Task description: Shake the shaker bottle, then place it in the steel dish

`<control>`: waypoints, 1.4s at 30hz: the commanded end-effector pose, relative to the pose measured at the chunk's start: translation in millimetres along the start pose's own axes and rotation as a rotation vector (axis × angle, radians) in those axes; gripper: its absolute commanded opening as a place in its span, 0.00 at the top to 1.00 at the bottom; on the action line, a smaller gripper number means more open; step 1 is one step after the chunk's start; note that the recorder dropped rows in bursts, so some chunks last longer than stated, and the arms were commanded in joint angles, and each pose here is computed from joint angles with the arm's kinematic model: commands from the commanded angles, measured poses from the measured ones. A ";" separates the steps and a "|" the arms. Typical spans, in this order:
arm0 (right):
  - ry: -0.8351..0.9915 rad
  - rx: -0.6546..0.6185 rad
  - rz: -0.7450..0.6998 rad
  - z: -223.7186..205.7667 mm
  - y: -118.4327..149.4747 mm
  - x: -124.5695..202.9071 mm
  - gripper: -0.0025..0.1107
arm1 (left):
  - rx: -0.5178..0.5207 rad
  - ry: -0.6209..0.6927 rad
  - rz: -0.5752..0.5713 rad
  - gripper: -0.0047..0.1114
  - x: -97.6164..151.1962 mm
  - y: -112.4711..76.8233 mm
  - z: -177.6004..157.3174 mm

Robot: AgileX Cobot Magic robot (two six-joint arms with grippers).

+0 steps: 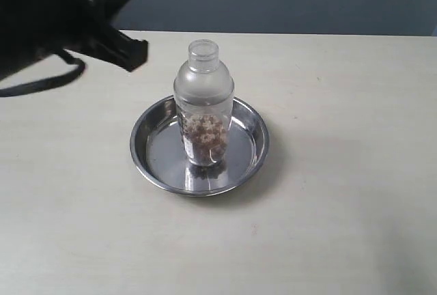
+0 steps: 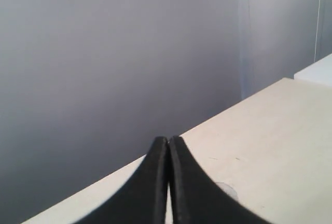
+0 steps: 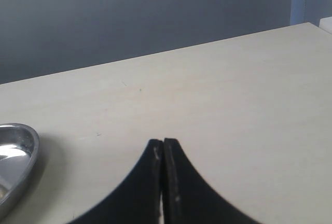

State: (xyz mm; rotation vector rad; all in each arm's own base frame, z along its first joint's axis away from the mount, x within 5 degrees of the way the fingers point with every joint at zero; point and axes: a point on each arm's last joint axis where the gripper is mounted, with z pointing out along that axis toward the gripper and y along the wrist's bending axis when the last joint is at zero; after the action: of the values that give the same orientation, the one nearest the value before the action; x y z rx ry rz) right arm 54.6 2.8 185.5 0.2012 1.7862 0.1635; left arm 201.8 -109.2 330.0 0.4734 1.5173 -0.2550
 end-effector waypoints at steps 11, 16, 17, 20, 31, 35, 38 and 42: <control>-0.013 0.004 -0.002 -0.2 -0.3 -0.7 0.98 | -0.015 -0.276 0.232 0.96 -61.5 11.4 -157.2; -0.013 0.004 -0.002 -0.2 -0.3 -0.7 0.98 | -0.005 -0.084 0.064 0.96 -42.9 11.8 -165.4; -0.013 0.004 -0.002 -0.2 -0.3 -0.7 0.98 | -0.068 0.020 -0.067 0.96 -28.7 15.0 -170.1; -0.013 0.004 -0.002 -0.2 -0.3 -0.7 0.98 | -0.294 0.096 -0.233 0.96 3.0 20.1 -190.8; -0.013 0.004 -0.002 -0.2 -0.3 -0.7 0.98 | -0.503 0.093 -0.266 0.96 72.3 10.6 -196.3; -0.013 0.004 -0.002 -0.2 -0.3 -0.7 0.98 | -0.500 0.134 -0.292 0.96 86.7 10.5 -192.4; -0.013 0.004 -0.002 -0.2 -0.3 -0.7 0.98 | -0.500 0.157 -0.301 0.96 96.9 10.7 -189.8; -0.013 0.004 -0.002 -0.2 -0.3 -0.7 0.98 | -0.509 0.159 -0.321 0.96 114.3 12.0 -185.1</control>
State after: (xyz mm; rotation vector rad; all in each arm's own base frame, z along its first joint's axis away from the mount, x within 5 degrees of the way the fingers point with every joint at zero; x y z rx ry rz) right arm 54.6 2.8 185.5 0.2012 1.7862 0.1635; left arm 44.6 -1.3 230.2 -0.1402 1.7505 -0.0613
